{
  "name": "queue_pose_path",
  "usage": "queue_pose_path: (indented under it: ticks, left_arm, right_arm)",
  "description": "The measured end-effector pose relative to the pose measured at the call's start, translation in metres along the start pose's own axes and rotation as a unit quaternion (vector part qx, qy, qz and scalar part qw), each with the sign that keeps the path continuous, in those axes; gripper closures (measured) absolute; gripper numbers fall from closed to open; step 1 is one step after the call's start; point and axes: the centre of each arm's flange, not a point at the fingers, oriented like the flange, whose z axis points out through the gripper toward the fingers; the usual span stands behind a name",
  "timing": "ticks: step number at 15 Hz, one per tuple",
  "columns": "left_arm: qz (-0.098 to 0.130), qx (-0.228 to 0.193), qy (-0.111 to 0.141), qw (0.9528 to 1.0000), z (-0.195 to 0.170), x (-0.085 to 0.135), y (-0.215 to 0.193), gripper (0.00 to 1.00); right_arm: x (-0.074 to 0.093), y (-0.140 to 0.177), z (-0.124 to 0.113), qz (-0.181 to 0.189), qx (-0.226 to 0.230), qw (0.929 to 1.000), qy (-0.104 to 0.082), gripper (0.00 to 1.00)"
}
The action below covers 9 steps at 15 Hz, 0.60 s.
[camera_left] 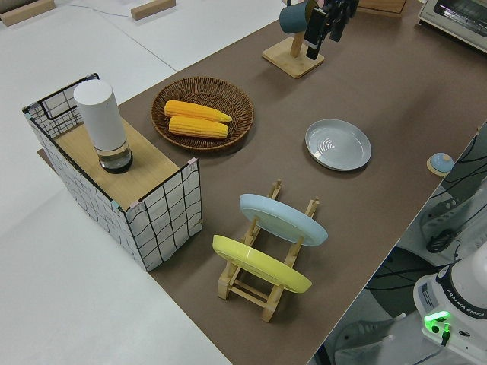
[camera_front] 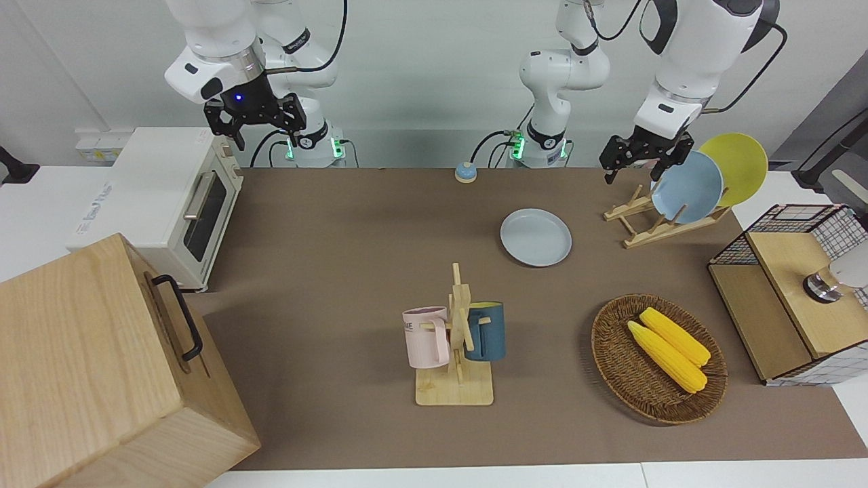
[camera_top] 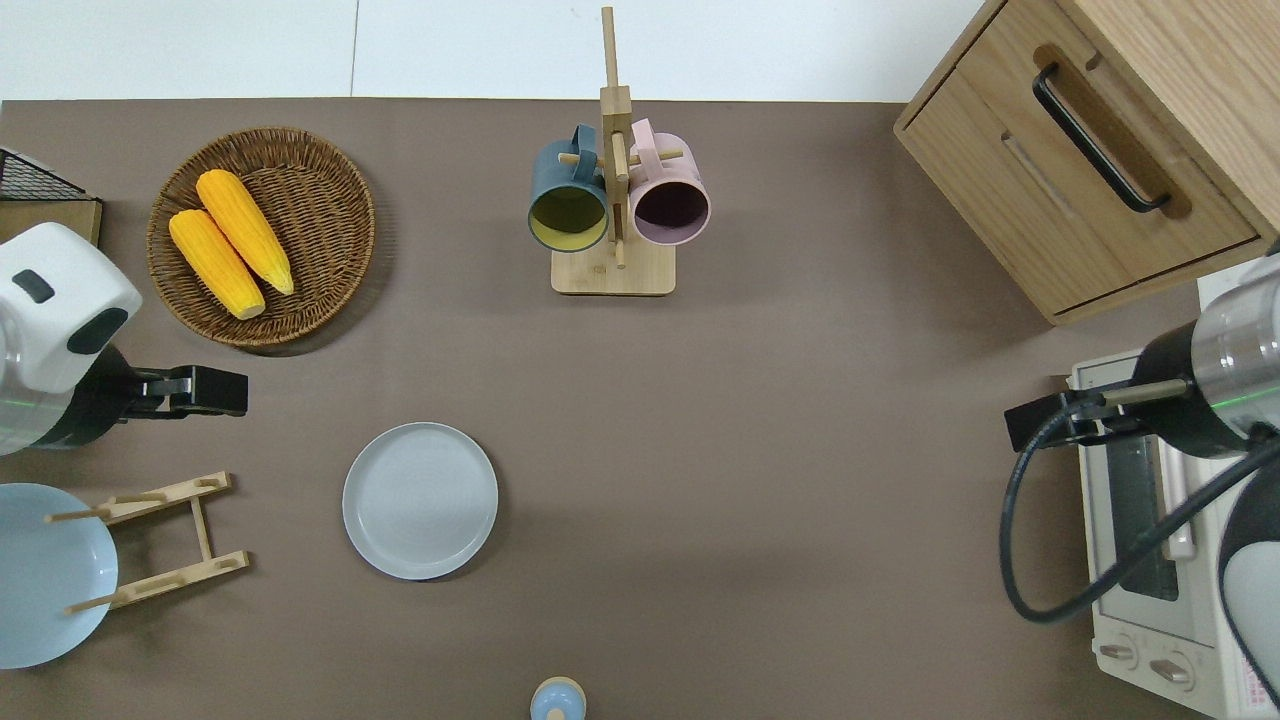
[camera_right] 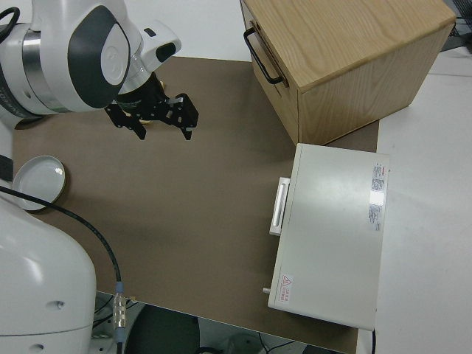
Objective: Pick gray plate from table and place it on lower plate rack with left arm
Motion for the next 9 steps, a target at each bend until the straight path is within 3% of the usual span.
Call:
queue_pose_path:
  ticks: [4,9]
  left_arm:
    - [-0.022,-0.024,-0.006,0.9995,0.0019,-0.0003,0.0049,0.0]
    - [-0.025,-0.027,-0.006,0.9993,0.0021,0.0,0.0029,0.0]
  right_arm:
    - [0.0,0.0,0.0,0.0,0.0,1.0,0.0,0.01]
    - [0.0,0.0,0.0,0.0,0.0,1.0,0.0,0.01]
